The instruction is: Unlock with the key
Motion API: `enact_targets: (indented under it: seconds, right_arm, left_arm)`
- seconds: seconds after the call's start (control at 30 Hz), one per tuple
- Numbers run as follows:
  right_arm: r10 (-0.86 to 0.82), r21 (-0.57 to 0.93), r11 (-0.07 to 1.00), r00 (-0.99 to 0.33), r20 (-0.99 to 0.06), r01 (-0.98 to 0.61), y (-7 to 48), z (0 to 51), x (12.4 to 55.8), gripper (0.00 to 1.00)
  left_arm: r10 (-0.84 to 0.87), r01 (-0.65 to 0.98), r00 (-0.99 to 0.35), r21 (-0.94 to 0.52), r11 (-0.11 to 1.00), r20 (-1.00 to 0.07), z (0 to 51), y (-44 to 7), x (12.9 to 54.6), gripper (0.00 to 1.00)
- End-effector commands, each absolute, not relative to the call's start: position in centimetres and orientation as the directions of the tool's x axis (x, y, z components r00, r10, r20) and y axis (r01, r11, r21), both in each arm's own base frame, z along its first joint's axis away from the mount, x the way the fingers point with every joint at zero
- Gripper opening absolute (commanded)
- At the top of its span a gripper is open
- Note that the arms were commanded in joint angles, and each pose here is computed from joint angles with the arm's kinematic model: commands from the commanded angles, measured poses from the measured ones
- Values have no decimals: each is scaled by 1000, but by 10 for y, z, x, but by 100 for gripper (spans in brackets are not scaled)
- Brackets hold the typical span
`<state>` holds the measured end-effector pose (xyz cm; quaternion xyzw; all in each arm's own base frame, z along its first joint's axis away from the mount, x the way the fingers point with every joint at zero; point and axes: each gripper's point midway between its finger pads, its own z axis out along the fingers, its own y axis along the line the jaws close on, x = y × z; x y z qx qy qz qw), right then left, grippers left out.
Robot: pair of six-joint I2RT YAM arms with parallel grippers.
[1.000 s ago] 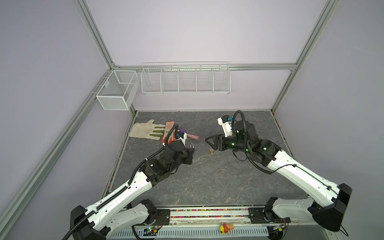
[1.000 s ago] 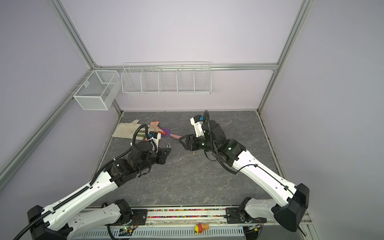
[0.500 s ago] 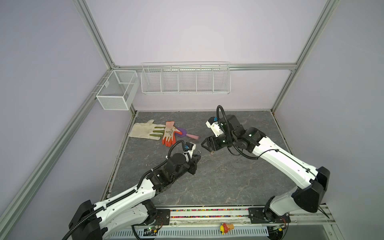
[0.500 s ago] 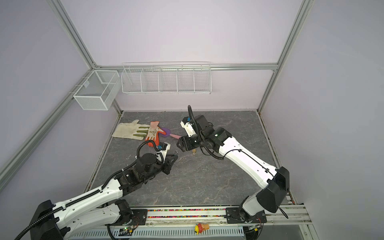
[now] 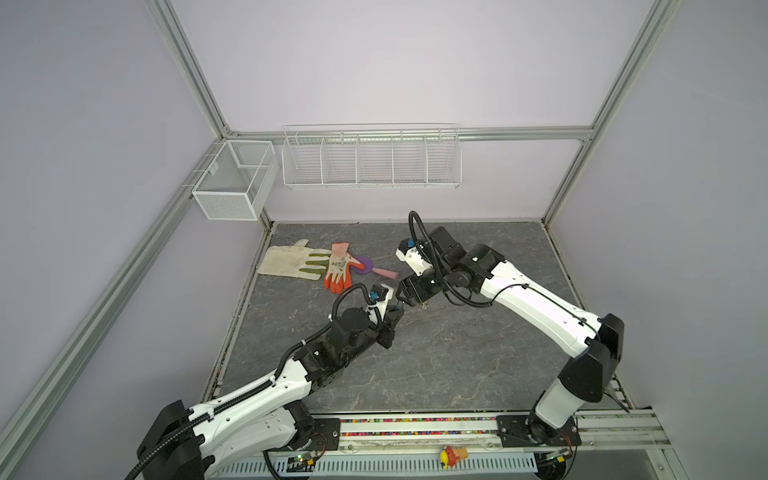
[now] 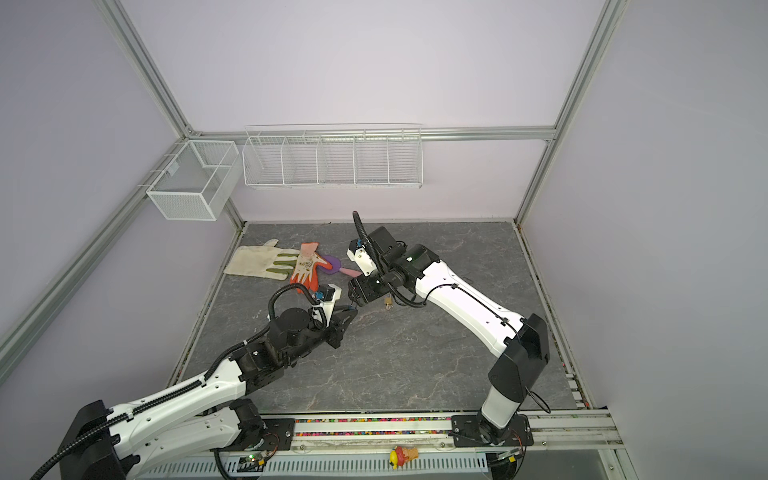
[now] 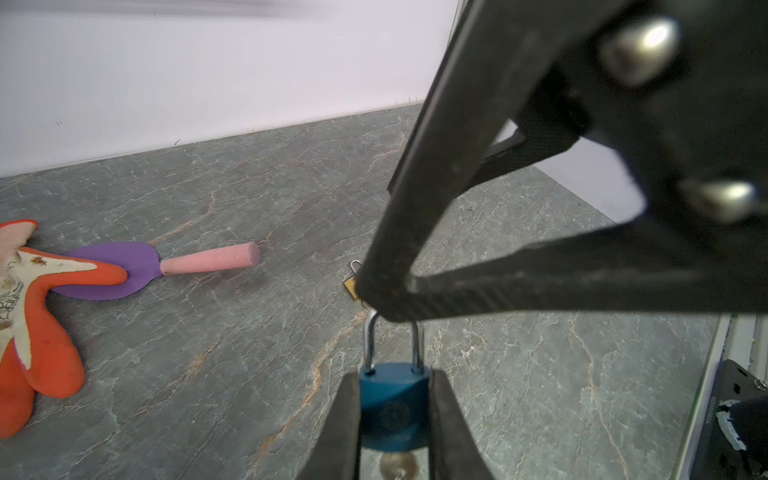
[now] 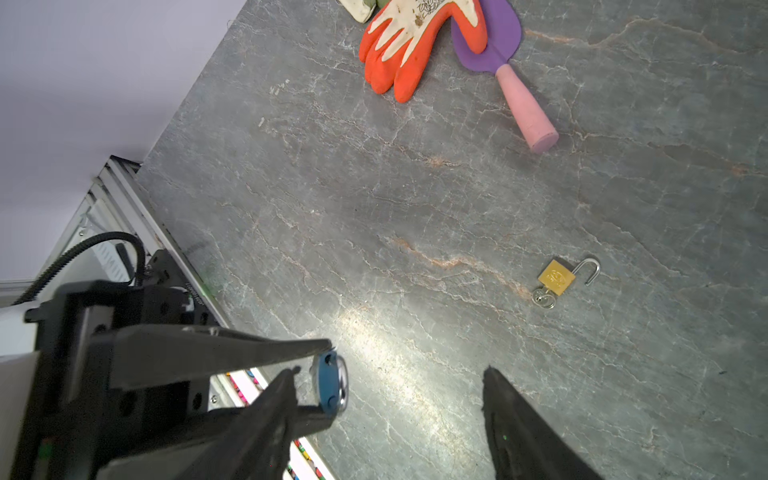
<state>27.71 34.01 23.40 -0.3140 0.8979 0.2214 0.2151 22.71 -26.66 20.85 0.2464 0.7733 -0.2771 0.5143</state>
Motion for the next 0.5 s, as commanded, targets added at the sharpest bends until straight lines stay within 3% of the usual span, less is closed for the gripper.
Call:
enact_targets:
  seconds: [0.0,0.47]
  right_arm:
    - [-520,194,706,-685,-510,-681,335,229,279,72]
    - [-604,100,702,-664,-441,-705,322,216,283,73]
  left_arm:
    - [80,680,-309,-162,715,-948,224,-267,226,0]
    - [56,664,-297,-165,729,-953,224,-260,226,0]
